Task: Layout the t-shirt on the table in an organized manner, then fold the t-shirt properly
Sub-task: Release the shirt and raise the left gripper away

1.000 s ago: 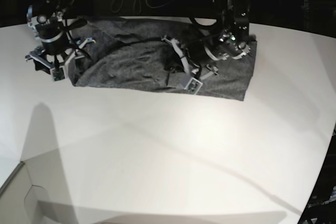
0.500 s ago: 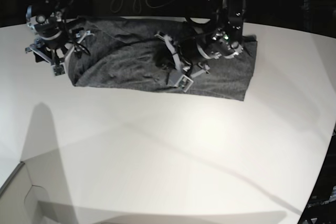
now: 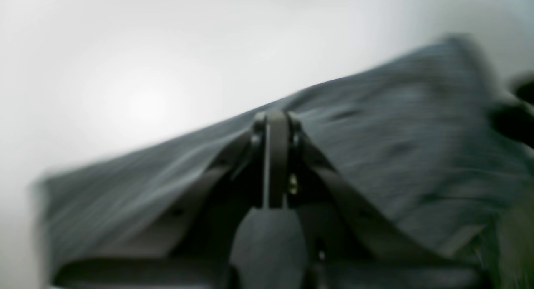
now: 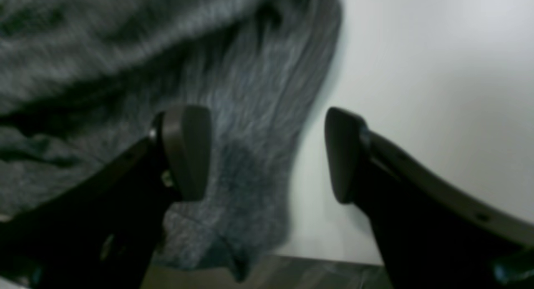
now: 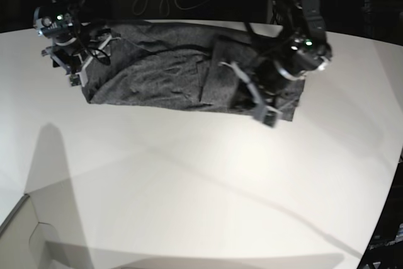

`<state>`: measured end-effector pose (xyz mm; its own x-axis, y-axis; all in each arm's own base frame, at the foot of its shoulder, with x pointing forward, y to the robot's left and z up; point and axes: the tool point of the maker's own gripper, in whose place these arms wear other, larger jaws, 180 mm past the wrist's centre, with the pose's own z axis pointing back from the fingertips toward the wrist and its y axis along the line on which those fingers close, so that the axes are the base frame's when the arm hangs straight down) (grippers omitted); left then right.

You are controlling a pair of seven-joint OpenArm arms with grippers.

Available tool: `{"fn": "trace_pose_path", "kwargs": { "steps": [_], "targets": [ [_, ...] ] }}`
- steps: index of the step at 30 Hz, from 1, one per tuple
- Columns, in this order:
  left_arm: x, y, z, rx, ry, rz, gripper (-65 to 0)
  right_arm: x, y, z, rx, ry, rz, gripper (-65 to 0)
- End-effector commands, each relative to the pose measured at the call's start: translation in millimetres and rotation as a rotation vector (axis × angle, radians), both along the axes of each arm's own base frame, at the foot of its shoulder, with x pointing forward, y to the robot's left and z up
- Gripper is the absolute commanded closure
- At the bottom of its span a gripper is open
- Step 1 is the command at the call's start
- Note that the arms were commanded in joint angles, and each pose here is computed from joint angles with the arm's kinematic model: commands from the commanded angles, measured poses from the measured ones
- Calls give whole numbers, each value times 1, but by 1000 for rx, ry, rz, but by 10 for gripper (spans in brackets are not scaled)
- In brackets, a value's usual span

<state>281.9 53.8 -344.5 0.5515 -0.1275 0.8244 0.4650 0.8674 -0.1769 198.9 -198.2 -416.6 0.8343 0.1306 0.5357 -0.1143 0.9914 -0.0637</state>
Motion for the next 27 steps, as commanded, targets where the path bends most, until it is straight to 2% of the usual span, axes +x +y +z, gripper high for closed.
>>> {"fn": "trace_pose_path", "kwargs": {
  "steps": [1,8,13,15,23,27],
  "targets": [
    [6,11,9,-16,-33,43,-14,5,0,4,8,-26,-4,-433],
    [3,115,4,110,-26,253,-14,1,4,-9,35,7,-6,-433],
    [-14,177,-12,133,30,418,-14,-1,11,-23,68,40,-3,-431],
    [-21,193,-18,138,53,452,-14,3,14,-24,81,35,-2,-428],
    [-40,243,-28,51,81,575,-14,25,34,-9,224,-69,-13,-246],
    [-43,251,-26,59,77,591,-14,30,39,-4,264,-95,-17,-230]
  ]
}}
